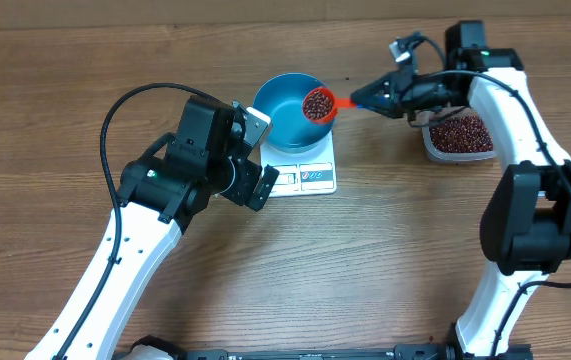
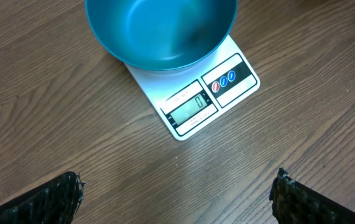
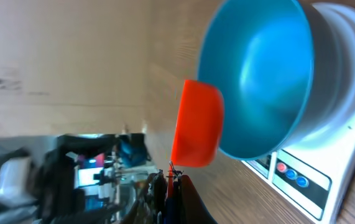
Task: Scoop item into bowl and weigh 150g on scale
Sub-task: 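Carry the filled scoop left over the blue bowl with the right gripper, then tip the scoop to pour beans into the blue bowl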
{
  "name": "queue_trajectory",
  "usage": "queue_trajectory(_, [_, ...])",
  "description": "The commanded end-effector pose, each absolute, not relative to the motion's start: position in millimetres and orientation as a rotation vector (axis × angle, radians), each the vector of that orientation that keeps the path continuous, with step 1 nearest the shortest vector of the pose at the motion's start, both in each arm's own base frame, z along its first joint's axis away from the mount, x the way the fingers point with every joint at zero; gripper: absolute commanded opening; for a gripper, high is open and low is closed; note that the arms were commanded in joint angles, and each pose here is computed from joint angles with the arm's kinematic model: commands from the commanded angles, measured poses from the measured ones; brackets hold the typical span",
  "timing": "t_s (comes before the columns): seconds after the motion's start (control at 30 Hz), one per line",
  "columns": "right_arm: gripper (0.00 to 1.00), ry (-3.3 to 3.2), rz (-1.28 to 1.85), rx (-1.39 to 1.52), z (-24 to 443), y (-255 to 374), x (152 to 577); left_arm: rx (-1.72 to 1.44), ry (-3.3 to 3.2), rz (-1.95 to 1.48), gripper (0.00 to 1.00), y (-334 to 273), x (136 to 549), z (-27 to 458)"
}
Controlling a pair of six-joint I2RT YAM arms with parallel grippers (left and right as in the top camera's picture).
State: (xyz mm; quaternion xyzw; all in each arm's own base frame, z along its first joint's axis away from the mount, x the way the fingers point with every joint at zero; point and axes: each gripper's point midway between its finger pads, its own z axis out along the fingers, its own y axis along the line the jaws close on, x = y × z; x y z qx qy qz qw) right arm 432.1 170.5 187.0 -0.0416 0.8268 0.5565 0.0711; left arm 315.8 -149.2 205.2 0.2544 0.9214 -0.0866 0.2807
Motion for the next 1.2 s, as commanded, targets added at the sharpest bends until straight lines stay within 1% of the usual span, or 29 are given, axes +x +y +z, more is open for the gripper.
queue_trajectory(0.0, [0.04, 2.588, 1.486, -0.1, 182.3, 180.0, 442.2, 0.719, 2.463, -0.246, 1.0, -154.0, 314.9, 203.9])
queue_trajectory(0.23, [0.04, 2.667, 1.096, -0.21, 189.0, 197.6, 453.1, 0.719, 2.463, -0.246, 1.0, -154.0, 314.9, 203.9])
queue_trajectory(0.4, [0.04, 2.678, 0.747, -0.265, 197.2, 201.4, 462.5, 0.719, 2.463, -0.246, 1.0, -154.0, 314.9, 203.9])
queue_trajectory(0.77, [0.04, 2.601, 0.149, -0.479, 197.3, 216.7, 463.4, 0.719, 2.463, -0.246, 0.99, -154.0, 314.9, 203.9])
queue_trajectory(0.9, [0.04, 2.571, 0.057, -0.549, 198.0, 226.3, 458.7, 0.719, 2.463, -0.246, 1.0, -154.0, 314.9, 203.9])
queue_trajectory(1.17, [0.04, 2.564, 0.054, -0.577, 198.0, 233.6, 454.9, 0.719, 2.463, -0.246, 1.0, -154.0, 314.9, 203.9])
